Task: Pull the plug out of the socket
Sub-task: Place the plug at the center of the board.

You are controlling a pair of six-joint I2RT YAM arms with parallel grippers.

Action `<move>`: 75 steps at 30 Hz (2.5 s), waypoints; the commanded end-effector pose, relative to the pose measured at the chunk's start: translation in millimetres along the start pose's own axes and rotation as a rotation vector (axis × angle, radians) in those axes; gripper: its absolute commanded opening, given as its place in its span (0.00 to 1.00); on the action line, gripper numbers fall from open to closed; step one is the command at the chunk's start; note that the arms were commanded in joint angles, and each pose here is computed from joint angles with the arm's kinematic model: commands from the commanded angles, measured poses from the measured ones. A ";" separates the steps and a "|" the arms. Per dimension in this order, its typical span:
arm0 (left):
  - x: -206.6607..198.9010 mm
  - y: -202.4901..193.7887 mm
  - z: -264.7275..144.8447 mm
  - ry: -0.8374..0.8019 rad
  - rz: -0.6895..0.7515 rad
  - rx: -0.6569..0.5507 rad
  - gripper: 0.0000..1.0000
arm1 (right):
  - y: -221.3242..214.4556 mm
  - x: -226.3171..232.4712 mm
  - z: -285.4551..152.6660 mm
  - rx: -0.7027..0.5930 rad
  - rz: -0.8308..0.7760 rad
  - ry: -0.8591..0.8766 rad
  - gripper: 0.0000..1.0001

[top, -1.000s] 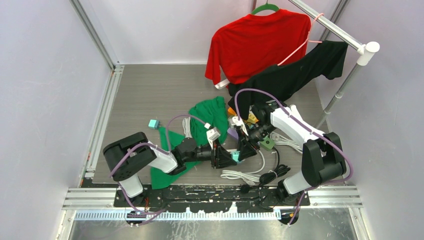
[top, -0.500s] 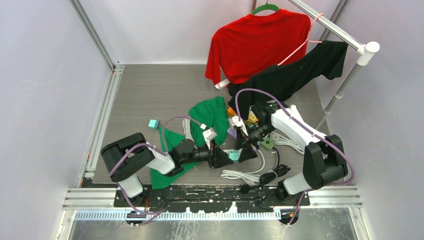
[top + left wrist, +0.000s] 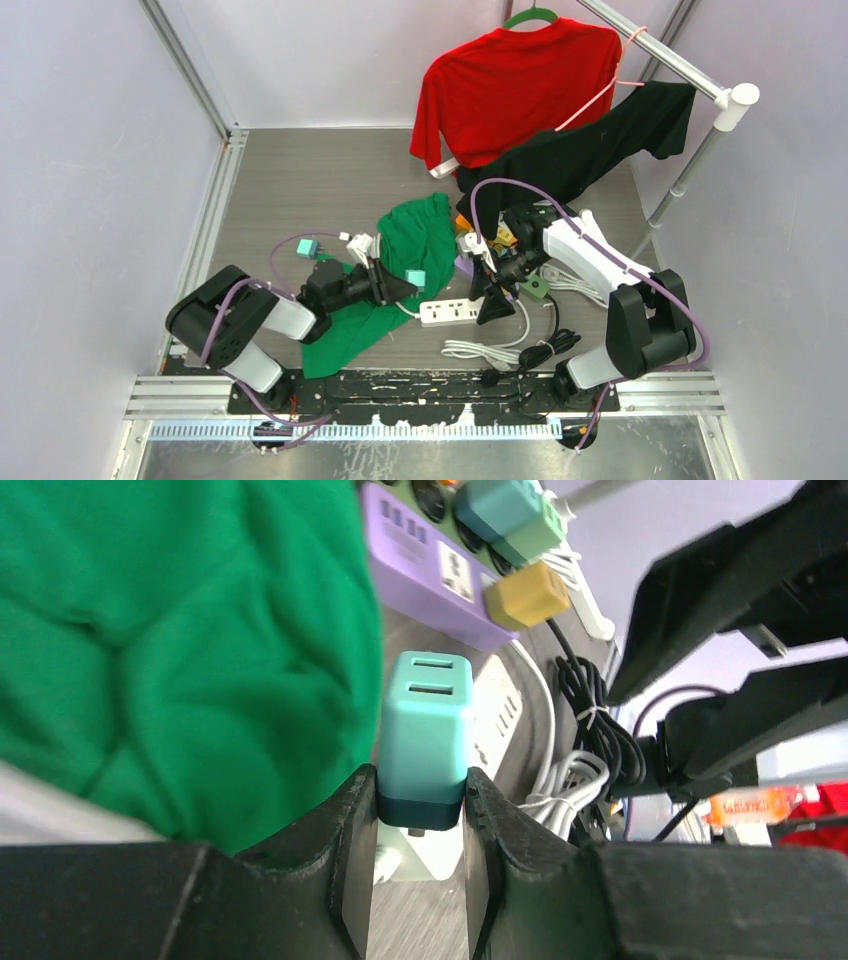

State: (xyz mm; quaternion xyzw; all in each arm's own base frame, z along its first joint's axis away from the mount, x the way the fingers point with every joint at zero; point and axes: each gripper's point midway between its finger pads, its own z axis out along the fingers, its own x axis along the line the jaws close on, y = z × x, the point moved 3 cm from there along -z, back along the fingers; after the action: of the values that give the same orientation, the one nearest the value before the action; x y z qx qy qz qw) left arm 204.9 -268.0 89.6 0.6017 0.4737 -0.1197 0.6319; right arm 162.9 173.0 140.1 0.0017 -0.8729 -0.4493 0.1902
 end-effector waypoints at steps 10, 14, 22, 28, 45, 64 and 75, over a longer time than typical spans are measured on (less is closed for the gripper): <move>39.5 53.6 -63.7 0.298 -0.143 -0.192 0.00 | 4.8 2.2 -4.2 -0.017 -0.032 -0.019 0.67; 51.4 68.4 -101.2 0.566 -0.153 -0.303 0.00 | 4.3 2.0 -4.0 -0.015 -0.031 -0.018 0.67; 43.6 82.3 -156.3 0.712 -0.105 -0.508 0.00 | 3.3 1.5 -3.4 -0.014 -0.027 -0.016 0.67; 56.4 76.9 -168.9 0.843 -0.124 -0.488 0.00 | 2.6 0.9 -3.3 -0.013 -0.026 -0.017 0.68; 114.0 87.8 -181.7 0.965 -0.434 -0.491 0.00 | 2.0 1.1 -4.0 -0.011 -0.028 -0.021 0.68; 151.7 113.7 -187.2 0.890 -0.628 -0.637 0.19 | 0.2 0.7 -4.1 -0.008 -0.024 -0.021 0.68; 151.5 114.0 -190.2 0.893 -0.652 -0.660 0.49 | 0.0 0.5 -4.1 -0.007 -0.026 -0.022 0.68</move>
State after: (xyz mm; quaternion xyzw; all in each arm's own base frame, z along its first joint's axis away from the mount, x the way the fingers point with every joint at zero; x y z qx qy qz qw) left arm 270.9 -12.2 67.5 0.2030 0.8780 0.1008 0.4215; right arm 162.6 169.3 135.9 -0.0045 -0.8755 -0.4440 0.1905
